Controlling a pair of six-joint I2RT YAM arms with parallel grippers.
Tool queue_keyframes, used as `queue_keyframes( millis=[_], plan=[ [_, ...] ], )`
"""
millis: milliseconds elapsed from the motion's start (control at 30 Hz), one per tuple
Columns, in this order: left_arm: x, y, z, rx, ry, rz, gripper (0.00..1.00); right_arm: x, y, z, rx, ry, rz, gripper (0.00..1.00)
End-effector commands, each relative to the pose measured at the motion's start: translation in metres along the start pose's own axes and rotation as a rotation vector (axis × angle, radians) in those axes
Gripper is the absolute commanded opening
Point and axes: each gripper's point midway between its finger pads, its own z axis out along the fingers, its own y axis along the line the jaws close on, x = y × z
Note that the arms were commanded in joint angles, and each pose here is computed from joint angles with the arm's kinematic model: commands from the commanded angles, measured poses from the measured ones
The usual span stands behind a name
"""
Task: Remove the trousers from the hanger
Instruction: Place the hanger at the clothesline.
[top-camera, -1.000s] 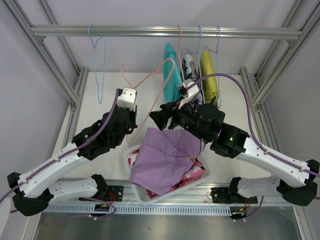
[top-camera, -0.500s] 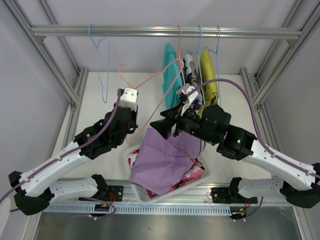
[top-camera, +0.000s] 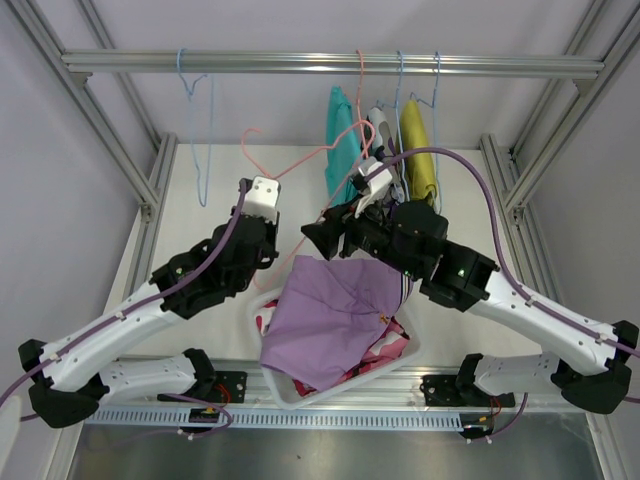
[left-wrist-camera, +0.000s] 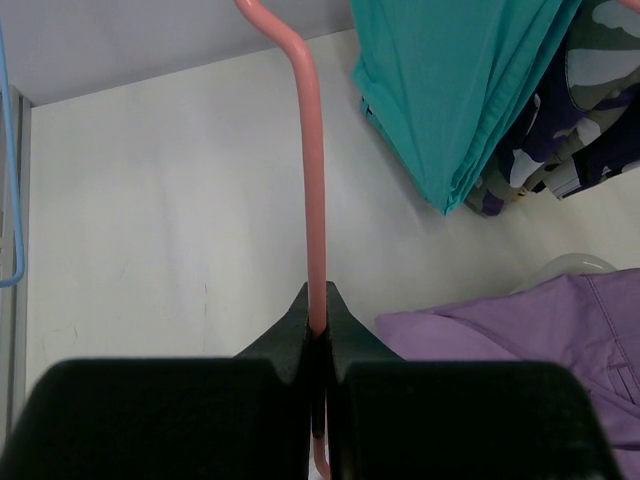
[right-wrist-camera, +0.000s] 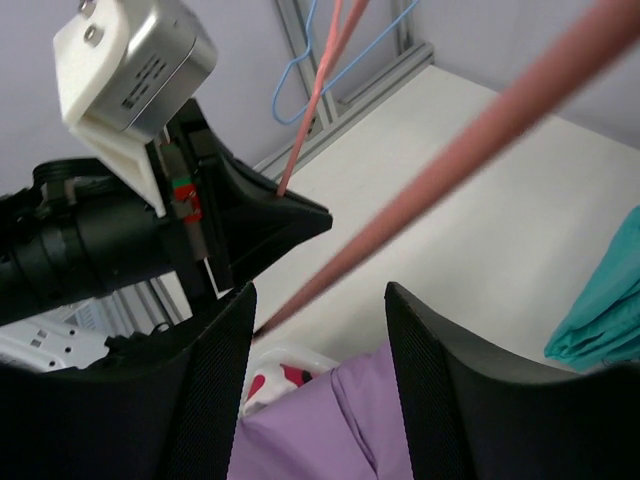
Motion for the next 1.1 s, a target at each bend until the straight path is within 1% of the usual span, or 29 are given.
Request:
queue_keyframes(
  millis=[0,33,133,167,233,267,333,367,400,500,600,667,700,733,833,967,1067],
  plan=[
    [-0.019,-0.008,-0.006,0.038,-0.038,-0.029,0.01,-0.037,-0.002,0.003,0.003,-0.122,0.021,0.58],
    [-0.019,-0.009,-0.006,0.042,-0.038,-0.028,0.01,-0.038,-0.004,0.004,0.009,-0.129,0.028,0.56],
    [-0.019,-0.009,-0.007,0.04,-0.036,-0.026,0.01,-0.04,-0.008,0.007,0.019,-0.138,0.039,0.43],
    [-0.02,-0.009,-0.008,0.043,-0.041,-0.03,0.01,-0.037,-0.012,0.008,0.035,-0.134,0.044,0.33],
    [-0.021,-0.008,-0.01,0.05,-0.046,-0.036,0.01,-0.031,-0.018,0.009,0.059,-0.125,0.05,0.23],
    [-0.025,-0.007,-0.012,0.056,-0.056,-0.044,0.01,-0.028,-0.024,0.009,0.085,-0.12,0.062,0.15],
    [-0.027,-0.009,-0.017,0.082,-0.057,-0.052,0.01,-0.015,-0.033,0.01,0.12,-0.098,0.076,0.09],
    [-0.032,-0.007,-0.024,0.099,-0.074,-0.069,0.01,-0.006,-0.041,0.011,0.149,-0.083,0.088,0.03],
    [-0.036,-0.007,-0.028,0.115,-0.084,-0.082,0.01,-0.002,-0.046,0.011,0.172,-0.076,0.093,0.0],
    [-0.048,-0.008,-0.049,0.212,-0.14,-0.139,0.01,0.008,-0.062,0.011,0.229,-0.059,0.128,0.0],
    [-0.061,-0.012,-0.072,0.337,-0.218,-0.193,0.01,0.012,-0.067,0.013,0.222,-0.062,0.174,0.0],
    [-0.071,-0.016,-0.086,0.408,-0.27,-0.218,0.01,0.007,-0.063,0.013,0.178,-0.086,0.2,0.0],
    [-0.07,-0.014,-0.091,0.427,-0.285,-0.223,0.01,0.004,-0.064,0.013,0.166,-0.099,0.229,0.0],
    [-0.07,-0.015,-0.094,0.443,-0.297,-0.226,0.01,-0.004,-0.056,0.012,0.106,-0.127,0.246,0.0],
    [-0.075,-0.018,-0.105,0.508,-0.338,-0.231,0.01,-0.021,-0.046,0.009,0.019,-0.174,0.299,0.0],
    [-0.082,-0.029,-0.123,0.627,-0.393,-0.231,0.01,-0.029,-0.039,0.011,-0.026,-0.2,0.359,0.0],
    [-0.084,-0.026,-0.13,0.643,-0.419,-0.236,0.01,-0.025,-0.042,0.019,-0.019,-0.185,0.406,0.0]
  ],
)
